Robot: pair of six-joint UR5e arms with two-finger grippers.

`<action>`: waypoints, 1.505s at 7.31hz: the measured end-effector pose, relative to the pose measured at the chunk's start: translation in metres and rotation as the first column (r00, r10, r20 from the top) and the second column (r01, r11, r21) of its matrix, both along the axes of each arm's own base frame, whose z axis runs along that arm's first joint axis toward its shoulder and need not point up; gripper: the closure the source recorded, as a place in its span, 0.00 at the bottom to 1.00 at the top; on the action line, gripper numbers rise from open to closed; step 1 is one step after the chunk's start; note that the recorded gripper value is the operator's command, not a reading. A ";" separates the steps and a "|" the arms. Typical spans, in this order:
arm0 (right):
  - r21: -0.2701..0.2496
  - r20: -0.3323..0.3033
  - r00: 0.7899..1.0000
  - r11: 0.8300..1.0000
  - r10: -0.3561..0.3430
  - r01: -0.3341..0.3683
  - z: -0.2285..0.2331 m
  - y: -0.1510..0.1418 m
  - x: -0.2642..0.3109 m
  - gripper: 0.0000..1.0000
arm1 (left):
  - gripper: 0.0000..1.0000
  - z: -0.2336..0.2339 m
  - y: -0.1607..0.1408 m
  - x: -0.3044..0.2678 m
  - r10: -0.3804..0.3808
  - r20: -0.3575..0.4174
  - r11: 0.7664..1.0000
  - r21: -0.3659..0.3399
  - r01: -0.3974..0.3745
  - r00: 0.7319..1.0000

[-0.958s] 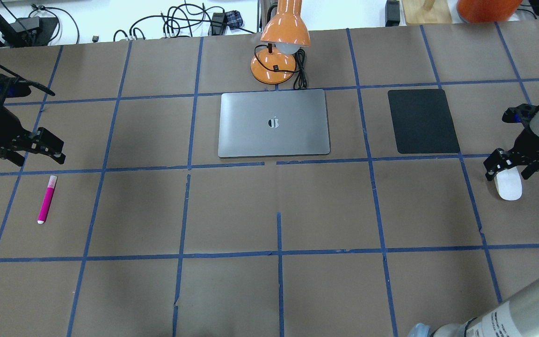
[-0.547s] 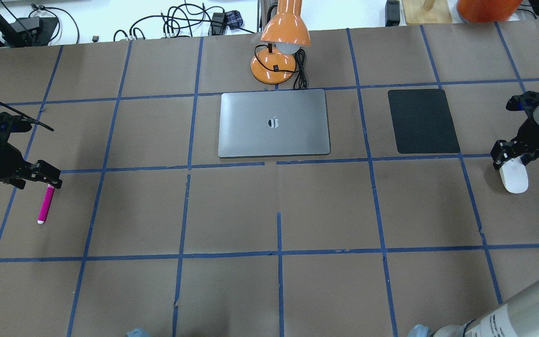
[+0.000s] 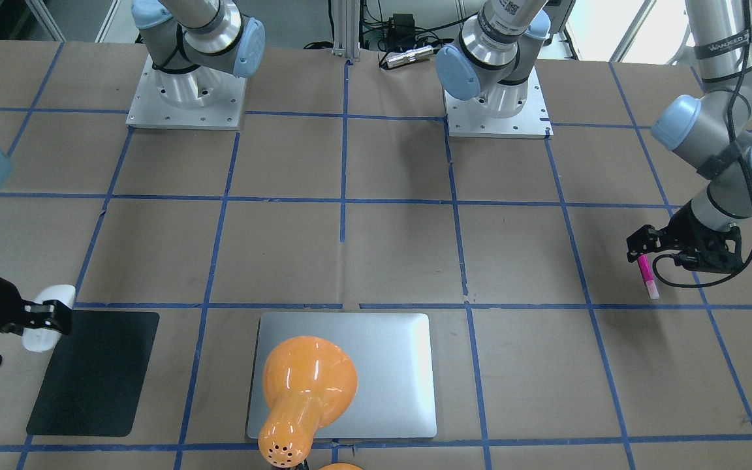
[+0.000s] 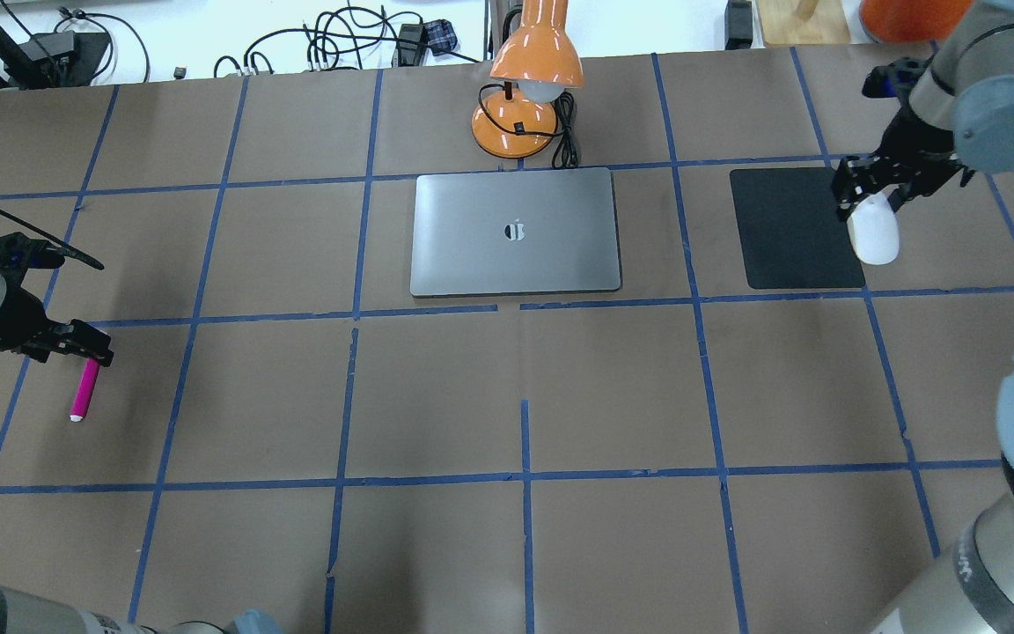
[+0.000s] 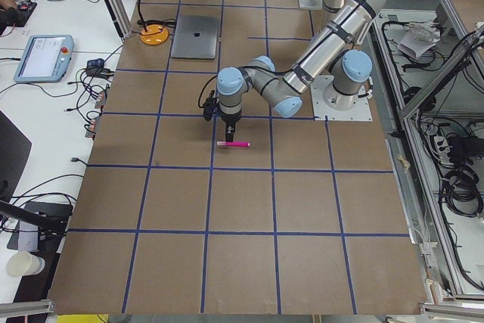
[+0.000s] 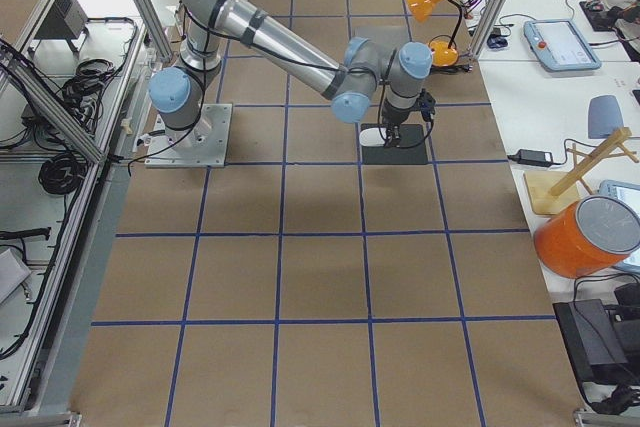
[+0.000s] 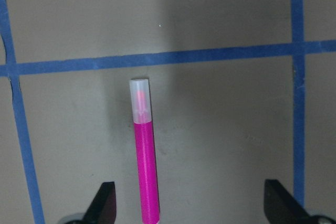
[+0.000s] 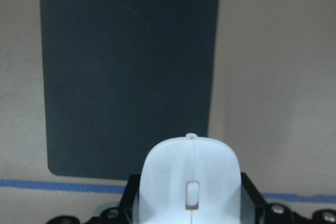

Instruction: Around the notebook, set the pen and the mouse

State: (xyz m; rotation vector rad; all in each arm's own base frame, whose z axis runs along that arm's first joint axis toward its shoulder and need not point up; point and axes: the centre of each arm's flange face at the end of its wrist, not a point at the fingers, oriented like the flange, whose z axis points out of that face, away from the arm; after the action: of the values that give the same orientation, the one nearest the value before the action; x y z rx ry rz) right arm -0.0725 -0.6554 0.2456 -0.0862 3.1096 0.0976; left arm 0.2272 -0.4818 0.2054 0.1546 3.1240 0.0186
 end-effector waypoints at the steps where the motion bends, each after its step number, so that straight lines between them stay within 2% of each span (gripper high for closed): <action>1: 0.002 0.001 1.000 1.000 -0.001 0.001 -0.021 -0.017 0.022 0.84 | 0.18 -0.007 0.000 0.006 -0.008 -0.003 1.000 0.003 0.008 1.000; 2: 0.011 0.005 1.000 1.000 -0.003 0.003 -0.038 -0.027 0.033 0.72 | 0.31 -0.013 -0.001 0.009 -0.013 -0.003 1.000 0.003 0.013 1.000; 3: 0.026 0.013 1.000 1.000 -0.008 0.007 -0.054 -0.033 0.038 0.09 | 0.40 -0.018 -0.002 0.011 -0.017 -0.004 1.000 0.004 0.017 1.000; 4: 0.038 0.014 1.000 0.999 -0.024 0.023 -0.066 -0.036 0.039 0.00 | 0.45 -0.021 -0.002 0.011 -0.020 -0.005 1.000 0.007 0.020 1.000; 6: 0.052 0.002 0.998 0.996 -0.067 0.067 -0.075 -0.040 0.037 0.00 | 0.48 -0.023 -0.003 0.012 -0.022 -0.005 1.000 0.013 0.022 1.000; 7: 0.044 -0.001 0.998 0.997 -0.071 0.071 -0.060 -0.043 0.039 0.00 | 0.48 -0.025 -0.002 0.012 -0.022 -0.003 1.000 0.019 0.022 1.000; 8: 0.038 -0.003 0.998 0.997 -0.062 0.062 -0.036 -0.044 0.048 0.00 | 0.60 -0.029 -0.002 0.013 -0.022 -0.006 0.999 0.026 0.022 1.000; 9: 0.020 -0.006 0.999 0.999 -0.043 0.044 -0.001 -0.040 0.063 0.00 | 0.90 -0.032 -0.003 0.013 -0.020 -0.009 0.999 0.031 0.021 1.000; 10: 0.001 -0.010 1.000 1.000 -0.026 0.026 0.043 -0.029 0.083 0.00 | 1.00 -0.034 -0.003 0.014 -0.015 -0.009 0.999 0.034 0.016 1.000; 11: -0.017 -0.013 1.000 1.000 -0.009 0.009 0.097 -0.004 0.112 0.00 | 1.00 -0.033 -0.003 0.014 -0.009 -0.005 0.999 0.035 0.009 1.000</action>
State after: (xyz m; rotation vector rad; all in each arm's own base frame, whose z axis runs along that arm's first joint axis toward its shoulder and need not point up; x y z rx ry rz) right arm 0.0398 -0.6599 0.3431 -0.0723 3.1243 0.0725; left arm 0.2417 -0.4849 0.1721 0.1690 3.1293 0.0723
